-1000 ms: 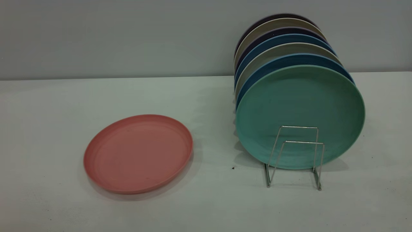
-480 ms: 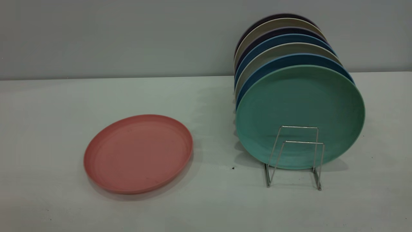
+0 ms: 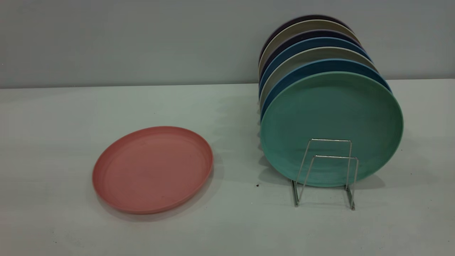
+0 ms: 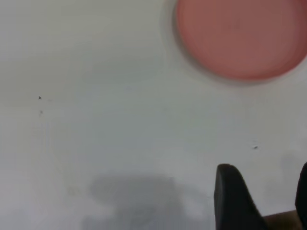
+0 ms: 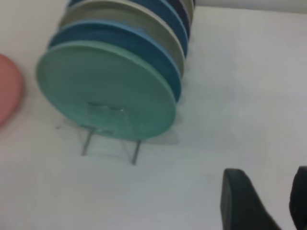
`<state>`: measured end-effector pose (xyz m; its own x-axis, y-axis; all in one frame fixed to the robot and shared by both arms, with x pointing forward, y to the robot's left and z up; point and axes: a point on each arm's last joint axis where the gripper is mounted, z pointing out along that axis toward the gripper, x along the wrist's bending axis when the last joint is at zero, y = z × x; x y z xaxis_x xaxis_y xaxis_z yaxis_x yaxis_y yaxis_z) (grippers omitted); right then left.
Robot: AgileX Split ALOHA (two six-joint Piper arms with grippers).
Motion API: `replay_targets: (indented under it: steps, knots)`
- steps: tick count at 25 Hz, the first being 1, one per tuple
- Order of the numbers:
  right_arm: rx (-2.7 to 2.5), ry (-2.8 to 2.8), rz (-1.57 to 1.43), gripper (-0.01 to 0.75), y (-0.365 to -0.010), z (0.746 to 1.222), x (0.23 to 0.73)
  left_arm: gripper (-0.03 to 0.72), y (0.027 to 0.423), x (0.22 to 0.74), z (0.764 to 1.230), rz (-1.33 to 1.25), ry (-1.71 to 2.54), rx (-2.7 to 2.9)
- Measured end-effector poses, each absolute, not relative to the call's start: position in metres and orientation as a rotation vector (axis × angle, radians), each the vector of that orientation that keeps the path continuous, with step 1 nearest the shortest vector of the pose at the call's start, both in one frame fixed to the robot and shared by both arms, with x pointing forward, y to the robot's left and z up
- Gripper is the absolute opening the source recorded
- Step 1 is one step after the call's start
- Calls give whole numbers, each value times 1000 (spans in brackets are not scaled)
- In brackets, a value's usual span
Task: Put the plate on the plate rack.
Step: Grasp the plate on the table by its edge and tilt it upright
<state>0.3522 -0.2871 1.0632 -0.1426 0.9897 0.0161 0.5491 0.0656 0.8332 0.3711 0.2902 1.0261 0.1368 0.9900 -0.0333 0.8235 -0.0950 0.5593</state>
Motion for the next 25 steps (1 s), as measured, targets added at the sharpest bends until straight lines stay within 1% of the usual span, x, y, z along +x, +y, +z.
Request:
replay_targets:
  steps: [3,10,12,15,17,19,22,25]
  knots:
    - [1533,1801,892,303,-289,1052,383,362,290,411,1019,432,1766,2047]
    - [1634,1906,788,446,-290,1037,439,432,288,494,1012,348,1807,2116]
    - [1660,1935,763,471,-290,1033,450,444,291,512,1007,342,1826,2110]
    - [1684,1954,738,481,-290,1026,462,449,304,537,997,301,1868,2073]
    - [1700,1960,725,481,-290,1019,467,449,314,551,983,210,1865,2049]
    - [1719,1965,713,480,-290,1011,473,451,320,564,964,54,1837,2009]
    - [1740,1988,694,461,-290,999,483,451,329,584,938,-124,1740,1887]
    - [1790,1988,703,435,-291,989,494,451,334,593,916,-170,1699,1813]
